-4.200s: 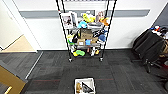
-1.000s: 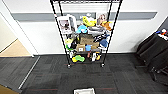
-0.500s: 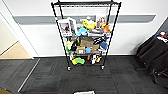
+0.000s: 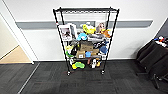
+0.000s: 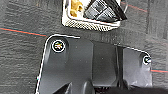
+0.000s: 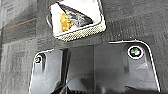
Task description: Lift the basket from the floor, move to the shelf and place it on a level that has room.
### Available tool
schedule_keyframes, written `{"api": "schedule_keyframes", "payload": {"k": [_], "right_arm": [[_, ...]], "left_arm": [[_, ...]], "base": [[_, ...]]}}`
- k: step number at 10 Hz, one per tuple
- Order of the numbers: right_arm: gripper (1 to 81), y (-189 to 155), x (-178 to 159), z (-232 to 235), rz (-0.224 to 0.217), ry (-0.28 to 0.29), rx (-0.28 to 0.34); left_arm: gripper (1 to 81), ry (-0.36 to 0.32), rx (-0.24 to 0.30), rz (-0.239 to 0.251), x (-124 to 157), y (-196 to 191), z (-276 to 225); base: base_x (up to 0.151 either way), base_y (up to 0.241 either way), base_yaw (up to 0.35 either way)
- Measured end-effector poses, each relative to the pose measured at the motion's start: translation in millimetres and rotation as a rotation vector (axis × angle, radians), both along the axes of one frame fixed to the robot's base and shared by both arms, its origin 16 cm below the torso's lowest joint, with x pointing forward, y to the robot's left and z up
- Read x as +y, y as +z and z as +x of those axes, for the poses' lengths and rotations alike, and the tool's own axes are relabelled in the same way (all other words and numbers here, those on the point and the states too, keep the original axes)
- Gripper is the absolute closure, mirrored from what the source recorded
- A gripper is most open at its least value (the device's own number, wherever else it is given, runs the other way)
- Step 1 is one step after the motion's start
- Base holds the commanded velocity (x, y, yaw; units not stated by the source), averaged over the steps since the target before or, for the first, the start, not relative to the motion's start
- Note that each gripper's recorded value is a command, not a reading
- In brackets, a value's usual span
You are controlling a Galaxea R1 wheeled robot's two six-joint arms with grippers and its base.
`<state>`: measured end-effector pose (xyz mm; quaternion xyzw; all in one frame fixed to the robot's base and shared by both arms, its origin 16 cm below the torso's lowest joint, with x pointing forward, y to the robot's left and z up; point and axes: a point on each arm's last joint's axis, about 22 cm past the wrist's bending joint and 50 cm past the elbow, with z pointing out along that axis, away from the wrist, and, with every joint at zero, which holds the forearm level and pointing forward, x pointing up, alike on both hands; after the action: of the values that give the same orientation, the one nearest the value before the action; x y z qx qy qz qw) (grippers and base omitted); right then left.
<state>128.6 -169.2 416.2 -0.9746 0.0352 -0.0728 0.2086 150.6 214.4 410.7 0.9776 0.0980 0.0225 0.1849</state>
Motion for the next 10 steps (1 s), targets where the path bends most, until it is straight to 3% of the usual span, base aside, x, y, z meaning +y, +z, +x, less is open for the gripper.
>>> {"api": "schedule_keyframes", "payload": {"k": [6,10], "right_arm": [[1.0,-24.9,-1.9,14.5,-0.011,0.002,0.051],[1.0,-34.8,-2.8,72.5,-0.012,0.003,-0.004]], "left_arm": [[1.0,0.001,0.067,0.002,0.8,-24.0,1.5],[1.0,0.004,0.009,0.016,9.8,-34.4,61.5]], "base": [[0.000,0.000,0.000],[0.000,0.000,0.000]]}}
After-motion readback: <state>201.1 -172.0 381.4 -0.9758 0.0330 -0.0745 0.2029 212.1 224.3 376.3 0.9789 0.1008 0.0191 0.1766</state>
